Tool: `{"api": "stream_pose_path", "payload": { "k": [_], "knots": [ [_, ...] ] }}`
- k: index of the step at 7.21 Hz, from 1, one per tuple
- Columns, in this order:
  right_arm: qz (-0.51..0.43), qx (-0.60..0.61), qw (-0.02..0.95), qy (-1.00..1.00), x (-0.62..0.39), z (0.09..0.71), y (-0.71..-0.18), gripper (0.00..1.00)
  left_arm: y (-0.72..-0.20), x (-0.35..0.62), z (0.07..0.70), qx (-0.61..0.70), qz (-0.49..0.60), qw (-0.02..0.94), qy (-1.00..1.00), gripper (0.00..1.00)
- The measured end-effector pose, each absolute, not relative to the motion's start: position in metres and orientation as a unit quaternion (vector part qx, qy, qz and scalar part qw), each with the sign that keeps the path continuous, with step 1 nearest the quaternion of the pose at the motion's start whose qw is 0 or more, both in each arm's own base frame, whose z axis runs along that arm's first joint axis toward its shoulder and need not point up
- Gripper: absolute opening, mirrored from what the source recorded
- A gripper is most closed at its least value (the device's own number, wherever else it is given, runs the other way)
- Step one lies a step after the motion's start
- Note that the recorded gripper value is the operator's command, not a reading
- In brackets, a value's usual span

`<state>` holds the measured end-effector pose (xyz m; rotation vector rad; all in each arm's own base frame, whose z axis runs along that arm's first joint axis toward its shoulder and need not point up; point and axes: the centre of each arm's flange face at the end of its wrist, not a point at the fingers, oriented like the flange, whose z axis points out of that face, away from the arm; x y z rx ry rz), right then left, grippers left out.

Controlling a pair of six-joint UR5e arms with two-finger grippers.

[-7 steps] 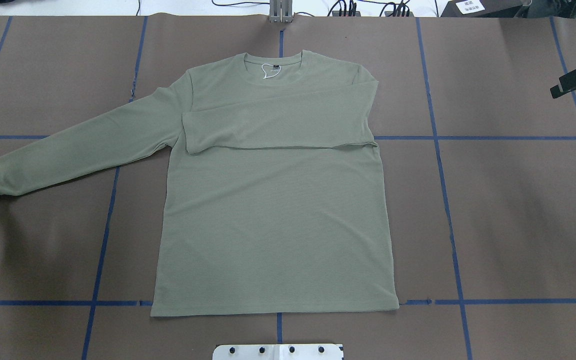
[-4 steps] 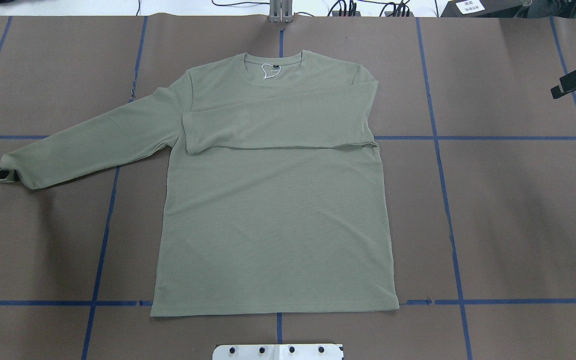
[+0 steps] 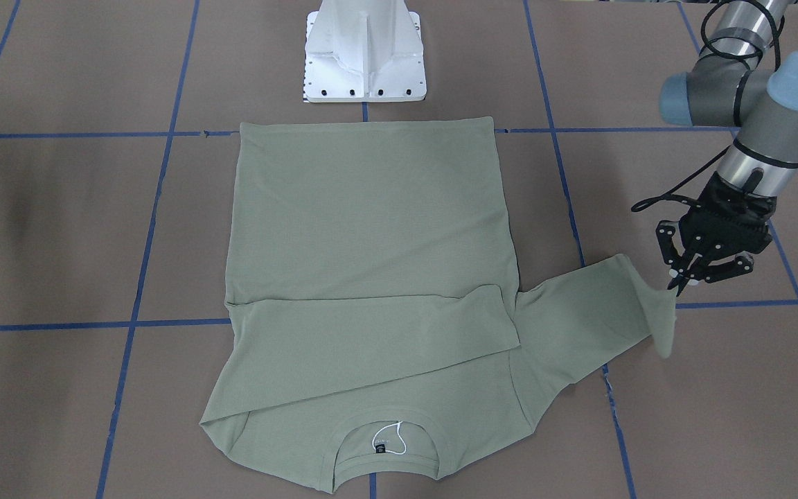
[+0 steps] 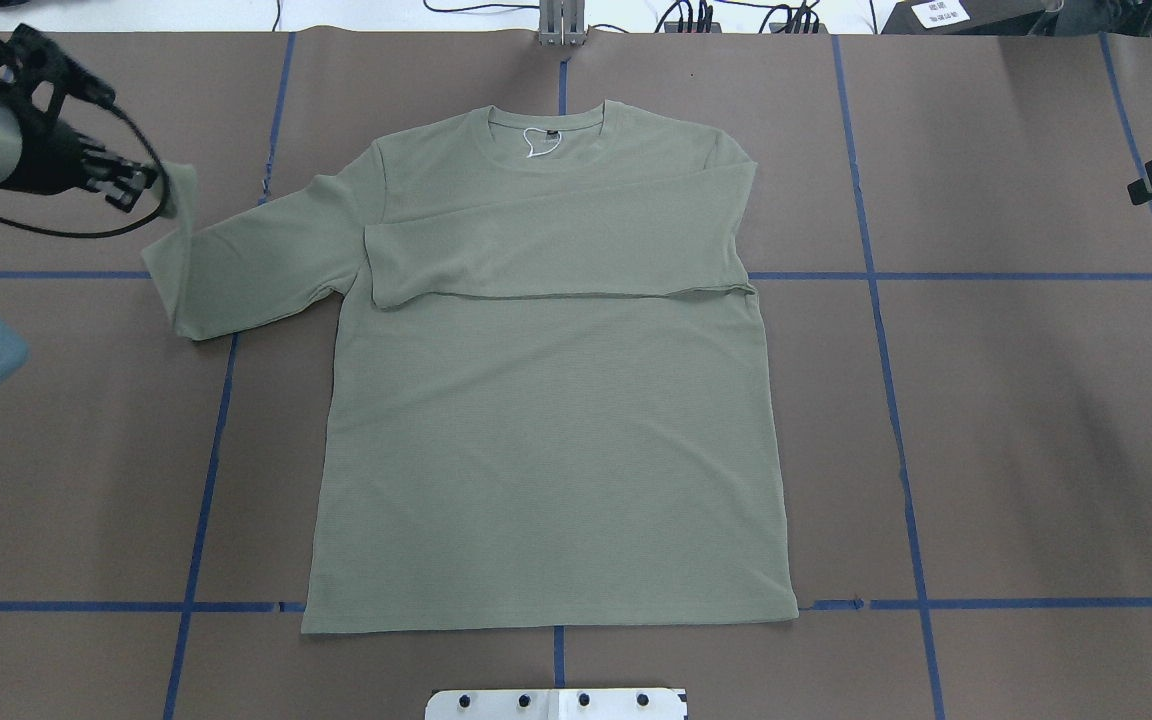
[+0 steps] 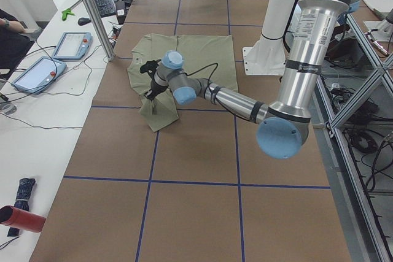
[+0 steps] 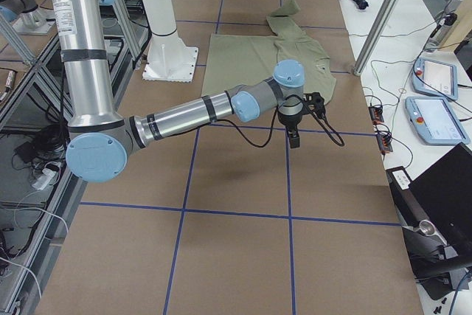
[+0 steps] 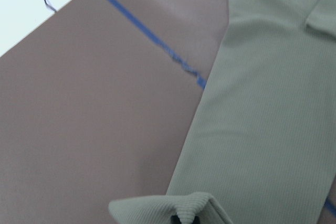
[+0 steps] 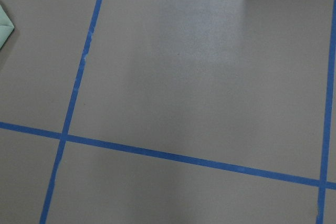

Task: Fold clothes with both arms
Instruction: 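Carry the held sleeve across the shirt body with the left gripper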

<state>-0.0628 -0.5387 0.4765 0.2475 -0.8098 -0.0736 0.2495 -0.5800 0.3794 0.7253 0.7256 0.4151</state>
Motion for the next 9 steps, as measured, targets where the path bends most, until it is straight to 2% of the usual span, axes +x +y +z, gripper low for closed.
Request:
{"api": "stream_pose_path", "payload": {
  "k": [2, 5, 7, 9],
  "knots": [
    [-0.033, 0.116, 0.912, -0.391, -0.06, 0.483, -0.535, 1.0, -0.604, 0.3, 0.277, 0.317, 0.157, 0.857, 0.376, 0.0],
    [-0.031, 0.116, 0.913, -0.39, -0.057, 0.485, -0.533, 1.0, -0.618, 0.419, 0.164, 0.28, 0.11, 0.855, 0.423, 0.0],
    [-0.03, 0.116, 0.913, -0.39, -0.056, 0.486, -0.533, 1.0, -0.612, 0.498, 0.106, 0.262, 0.095, 0.855, 0.438, 0.0],
    [-0.028, 0.116, 0.914, -0.389, -0.055, 0.487, -0.533, 1.0, -0.592, 0.55, 0.076, 0.265, 0.107, 0.846, 0.451, 0.0]
  ]
}}
